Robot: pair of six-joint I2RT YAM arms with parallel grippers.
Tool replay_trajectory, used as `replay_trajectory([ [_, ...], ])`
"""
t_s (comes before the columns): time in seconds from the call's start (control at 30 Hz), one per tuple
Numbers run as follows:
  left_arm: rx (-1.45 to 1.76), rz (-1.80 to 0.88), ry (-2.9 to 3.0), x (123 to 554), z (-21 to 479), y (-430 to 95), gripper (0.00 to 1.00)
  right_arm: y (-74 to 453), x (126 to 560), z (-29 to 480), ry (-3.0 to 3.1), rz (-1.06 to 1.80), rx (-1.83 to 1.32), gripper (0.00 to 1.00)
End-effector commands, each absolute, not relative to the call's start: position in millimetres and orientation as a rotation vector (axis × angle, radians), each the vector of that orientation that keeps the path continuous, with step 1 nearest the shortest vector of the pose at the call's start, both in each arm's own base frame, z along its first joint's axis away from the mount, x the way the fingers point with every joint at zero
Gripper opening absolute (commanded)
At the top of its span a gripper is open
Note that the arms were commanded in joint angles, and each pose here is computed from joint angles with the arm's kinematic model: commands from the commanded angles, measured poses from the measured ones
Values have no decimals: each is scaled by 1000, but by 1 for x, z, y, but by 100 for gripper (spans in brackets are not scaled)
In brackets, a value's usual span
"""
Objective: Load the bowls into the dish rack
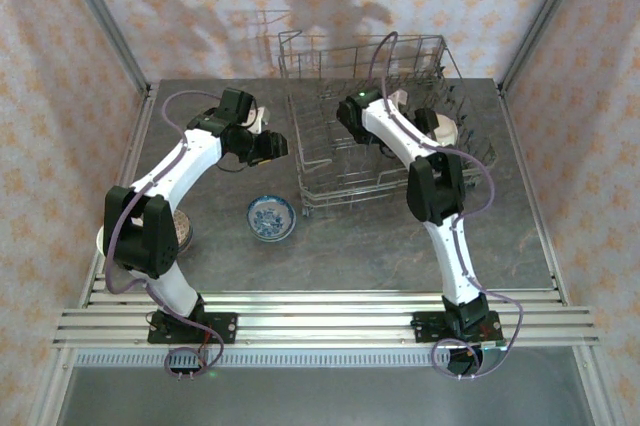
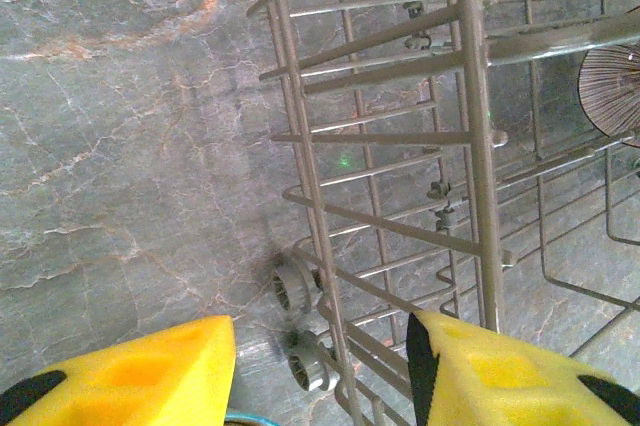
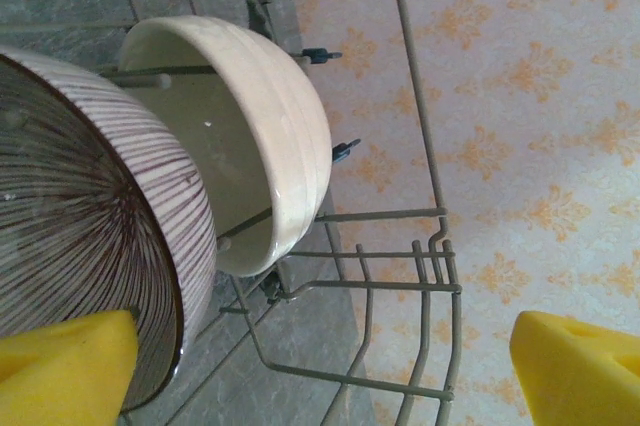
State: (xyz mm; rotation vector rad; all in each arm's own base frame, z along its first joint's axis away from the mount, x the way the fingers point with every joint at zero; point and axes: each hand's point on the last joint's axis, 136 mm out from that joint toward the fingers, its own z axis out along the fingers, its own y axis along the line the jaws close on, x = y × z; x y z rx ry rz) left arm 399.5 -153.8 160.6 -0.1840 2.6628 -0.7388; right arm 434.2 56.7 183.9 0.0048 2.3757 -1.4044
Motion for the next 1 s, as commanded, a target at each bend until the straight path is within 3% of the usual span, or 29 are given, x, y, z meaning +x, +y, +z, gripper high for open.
replay_trajectory([
  [0.0, -189, -677, 2612, 402, 183, -144, 50, 65, 437, 195, 2422, -1260, -27, 96],
  [0.47, -275, -316, 2694, 362, 194, -87, 52, 88, 447, 201, 2566, -809, -32, 96],
  [0.97, -378, -278, 2962, 270, 120, -77, 52, 92, 456, 226, 2579, -501, 9, 96],
])
